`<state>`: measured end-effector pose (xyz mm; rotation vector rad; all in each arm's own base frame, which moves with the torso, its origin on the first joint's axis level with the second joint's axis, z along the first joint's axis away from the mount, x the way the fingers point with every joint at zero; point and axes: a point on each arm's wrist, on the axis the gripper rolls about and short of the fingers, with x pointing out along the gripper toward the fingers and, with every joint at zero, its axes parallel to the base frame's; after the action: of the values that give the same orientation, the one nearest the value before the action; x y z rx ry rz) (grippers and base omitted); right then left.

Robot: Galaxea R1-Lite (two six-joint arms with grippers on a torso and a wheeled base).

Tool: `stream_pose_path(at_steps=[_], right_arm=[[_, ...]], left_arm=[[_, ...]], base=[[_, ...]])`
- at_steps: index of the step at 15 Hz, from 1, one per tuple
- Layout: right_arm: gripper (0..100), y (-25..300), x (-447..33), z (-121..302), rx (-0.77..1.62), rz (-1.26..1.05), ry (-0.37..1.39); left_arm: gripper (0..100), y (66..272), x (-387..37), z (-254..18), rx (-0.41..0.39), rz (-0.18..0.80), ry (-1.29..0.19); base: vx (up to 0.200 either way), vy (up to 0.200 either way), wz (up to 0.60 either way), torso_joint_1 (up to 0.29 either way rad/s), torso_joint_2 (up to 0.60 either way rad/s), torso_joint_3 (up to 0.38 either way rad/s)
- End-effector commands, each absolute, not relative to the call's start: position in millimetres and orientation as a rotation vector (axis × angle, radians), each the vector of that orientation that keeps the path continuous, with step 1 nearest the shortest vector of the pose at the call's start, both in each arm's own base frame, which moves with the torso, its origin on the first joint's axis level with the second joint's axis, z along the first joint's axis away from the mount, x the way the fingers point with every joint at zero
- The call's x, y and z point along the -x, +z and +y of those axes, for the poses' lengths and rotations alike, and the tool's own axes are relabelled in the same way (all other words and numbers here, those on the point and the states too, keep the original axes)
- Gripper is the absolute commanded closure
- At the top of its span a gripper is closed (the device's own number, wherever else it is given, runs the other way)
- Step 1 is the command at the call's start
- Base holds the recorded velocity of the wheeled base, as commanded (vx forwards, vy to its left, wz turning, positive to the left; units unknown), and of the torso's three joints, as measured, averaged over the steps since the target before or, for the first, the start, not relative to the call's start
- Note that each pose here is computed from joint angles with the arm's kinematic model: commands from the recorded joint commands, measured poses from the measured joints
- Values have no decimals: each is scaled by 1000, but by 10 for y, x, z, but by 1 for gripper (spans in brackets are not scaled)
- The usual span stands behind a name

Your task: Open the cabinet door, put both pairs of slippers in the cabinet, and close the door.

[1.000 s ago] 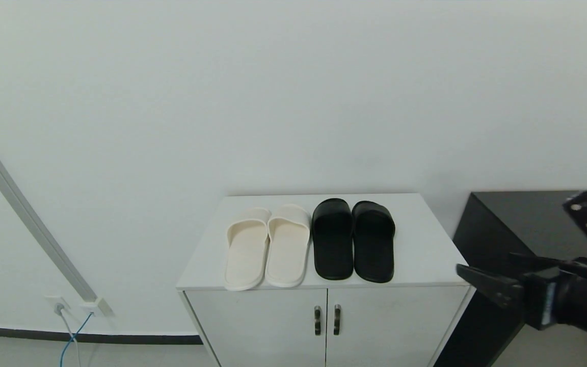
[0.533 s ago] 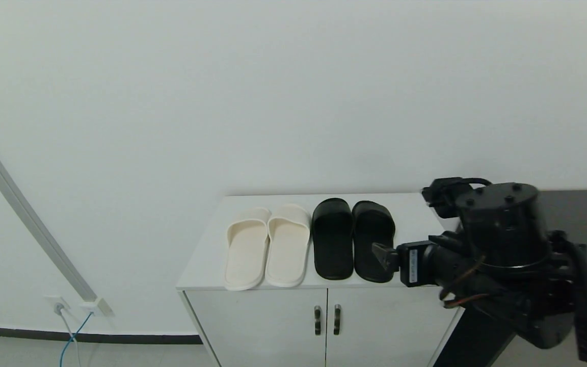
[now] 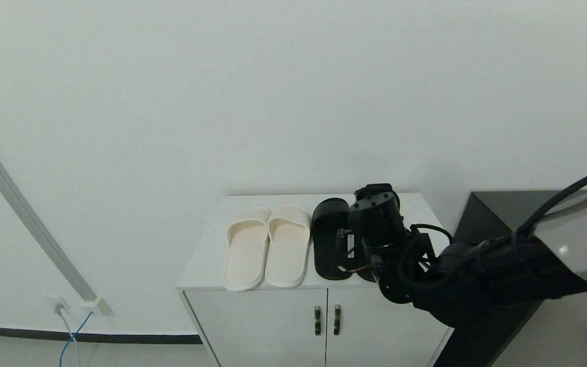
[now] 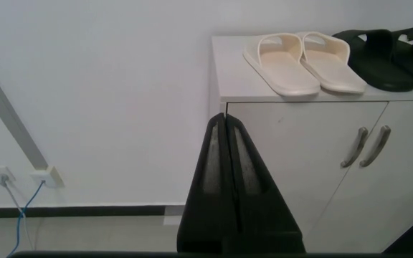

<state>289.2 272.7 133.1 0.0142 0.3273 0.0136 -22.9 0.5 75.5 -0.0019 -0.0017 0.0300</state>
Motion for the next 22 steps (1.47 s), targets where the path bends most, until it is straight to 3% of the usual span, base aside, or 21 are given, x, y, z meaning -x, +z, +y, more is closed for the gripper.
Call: stream_pose_path(at_steps=[1,11,12,19,22], right_arm=[[0,1055,-3157,2832,9,346,-30],[0,829,-3831,2946,-9,273,-143],[100,823,-3836,2950,-9,273,-143],[100,893,-3824,2940,-20,262,-145],[100,1222,-3657,2822,-32,239,-130]], left_arm=[[100,755,228,6,2,0,31],[100,756,228,6,3,-2,31],[100,755,228,6,3,0,31],[100,756,228,6,3,-2,31],[100,755,228,6,3,0,31]], base=[[0,0,0,0,0,0],[0,0,0,0,0,0],[0,0,0,0,0,0],[0,0,0,0,0,0],[0,0,0,0,0,0]])
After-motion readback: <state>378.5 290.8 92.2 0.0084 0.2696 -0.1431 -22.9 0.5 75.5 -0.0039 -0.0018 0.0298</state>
